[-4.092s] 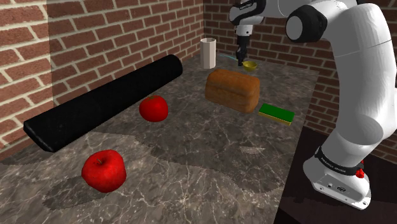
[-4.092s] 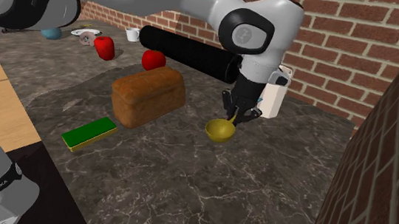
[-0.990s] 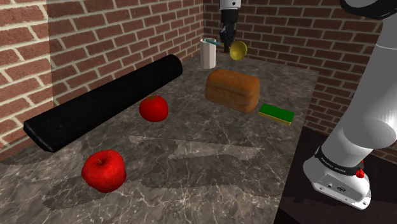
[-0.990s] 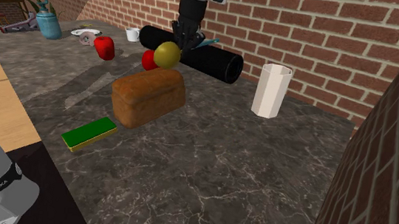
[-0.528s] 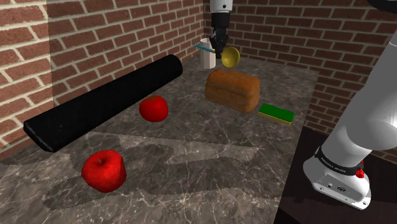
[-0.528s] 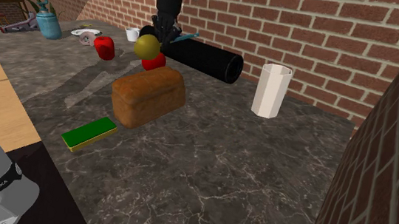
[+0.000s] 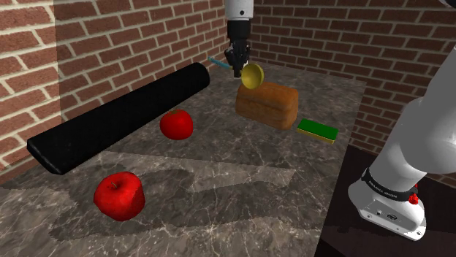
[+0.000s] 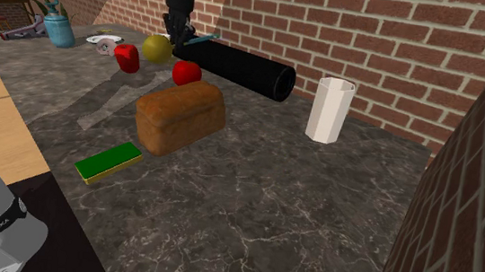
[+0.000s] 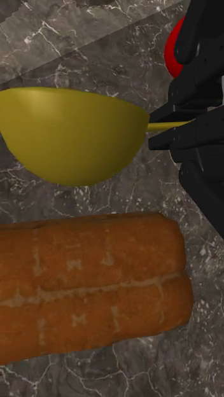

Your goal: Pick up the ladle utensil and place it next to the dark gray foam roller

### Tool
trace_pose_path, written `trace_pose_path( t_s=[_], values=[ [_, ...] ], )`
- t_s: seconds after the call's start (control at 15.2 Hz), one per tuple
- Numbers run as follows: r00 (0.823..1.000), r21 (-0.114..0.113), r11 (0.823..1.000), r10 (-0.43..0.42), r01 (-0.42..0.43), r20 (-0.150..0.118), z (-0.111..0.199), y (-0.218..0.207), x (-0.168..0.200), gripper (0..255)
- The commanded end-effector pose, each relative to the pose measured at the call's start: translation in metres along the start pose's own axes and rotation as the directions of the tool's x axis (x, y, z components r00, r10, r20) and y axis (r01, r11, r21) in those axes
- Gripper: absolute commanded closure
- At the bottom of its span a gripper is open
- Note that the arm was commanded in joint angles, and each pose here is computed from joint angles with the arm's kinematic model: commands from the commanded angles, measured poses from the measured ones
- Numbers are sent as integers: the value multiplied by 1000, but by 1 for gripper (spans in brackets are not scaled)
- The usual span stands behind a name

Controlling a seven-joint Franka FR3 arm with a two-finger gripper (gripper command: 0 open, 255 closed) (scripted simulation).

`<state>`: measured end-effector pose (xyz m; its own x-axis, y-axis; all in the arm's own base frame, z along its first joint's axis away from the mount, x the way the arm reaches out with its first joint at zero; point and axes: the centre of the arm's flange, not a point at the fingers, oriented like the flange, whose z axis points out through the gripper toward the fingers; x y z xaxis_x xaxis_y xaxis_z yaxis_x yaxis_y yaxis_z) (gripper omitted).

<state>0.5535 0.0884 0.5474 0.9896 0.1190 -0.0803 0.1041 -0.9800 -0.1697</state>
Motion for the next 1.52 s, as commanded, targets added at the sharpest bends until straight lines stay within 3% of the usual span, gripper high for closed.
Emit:
trace_pose_path(
  t_s=[0.0, 0.46, 1.45],
  values=[
    [1000, 0, 1000, 2, -2, 0, 4, -27, -3, 255],
    [1000, 0, 1000, 2, -2, 0, 19, -113, -8, 255],
    [1000, 0, 1000, 2, -2, 0, 97, -99, -2, 255]
  ],
)
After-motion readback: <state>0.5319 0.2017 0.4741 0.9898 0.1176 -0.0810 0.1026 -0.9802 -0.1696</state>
